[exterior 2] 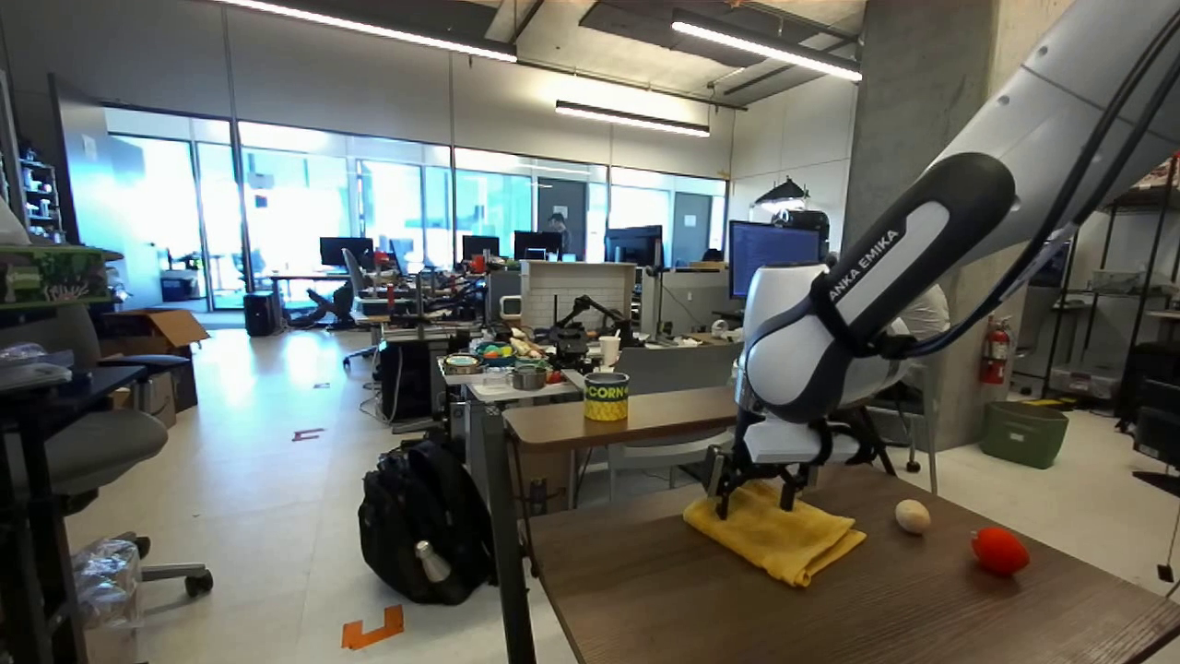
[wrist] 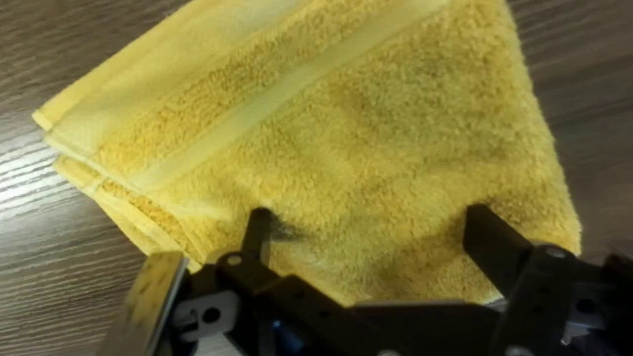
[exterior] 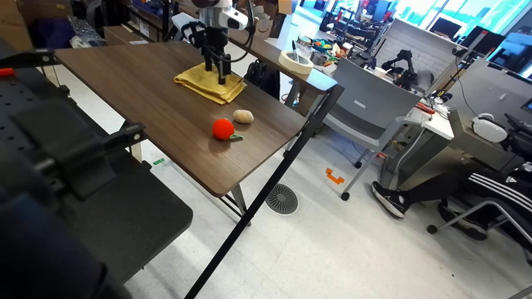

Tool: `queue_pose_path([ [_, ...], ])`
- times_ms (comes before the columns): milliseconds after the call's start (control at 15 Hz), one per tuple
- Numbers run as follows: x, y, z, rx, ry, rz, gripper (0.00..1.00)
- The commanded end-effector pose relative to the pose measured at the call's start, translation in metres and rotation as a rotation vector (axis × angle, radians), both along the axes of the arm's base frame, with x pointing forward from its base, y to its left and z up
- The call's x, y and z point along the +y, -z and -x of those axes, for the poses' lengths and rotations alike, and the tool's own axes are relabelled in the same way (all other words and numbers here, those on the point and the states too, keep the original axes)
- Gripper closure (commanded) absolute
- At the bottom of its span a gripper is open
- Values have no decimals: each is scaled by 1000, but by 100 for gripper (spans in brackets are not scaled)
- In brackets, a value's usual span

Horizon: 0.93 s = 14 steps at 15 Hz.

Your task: Move the potato to the left, wipe the table with the yellow towel, move the red plush toy to the left, wipe the right side of the table with the towel, move the potato and red toy to the right, wipe the left side of the table

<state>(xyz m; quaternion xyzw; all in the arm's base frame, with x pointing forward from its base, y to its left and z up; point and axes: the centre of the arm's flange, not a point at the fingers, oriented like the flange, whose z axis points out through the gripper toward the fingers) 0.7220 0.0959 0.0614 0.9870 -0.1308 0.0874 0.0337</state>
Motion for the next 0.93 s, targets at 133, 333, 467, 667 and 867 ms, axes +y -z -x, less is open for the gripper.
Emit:
queue_pose_path([
  [133, 1, 0, 0, -1, -2, 1, 0],
  [333, -17, 21, 9, 90, 32, 7, 0],
  [467, -8, 36, 28, 182, -13, 8, 0],
  [667, 29, 52, 62, 243, -168, 41, 0],
  [867, 81, 57, 84, 224, -325, 71, 0],
])
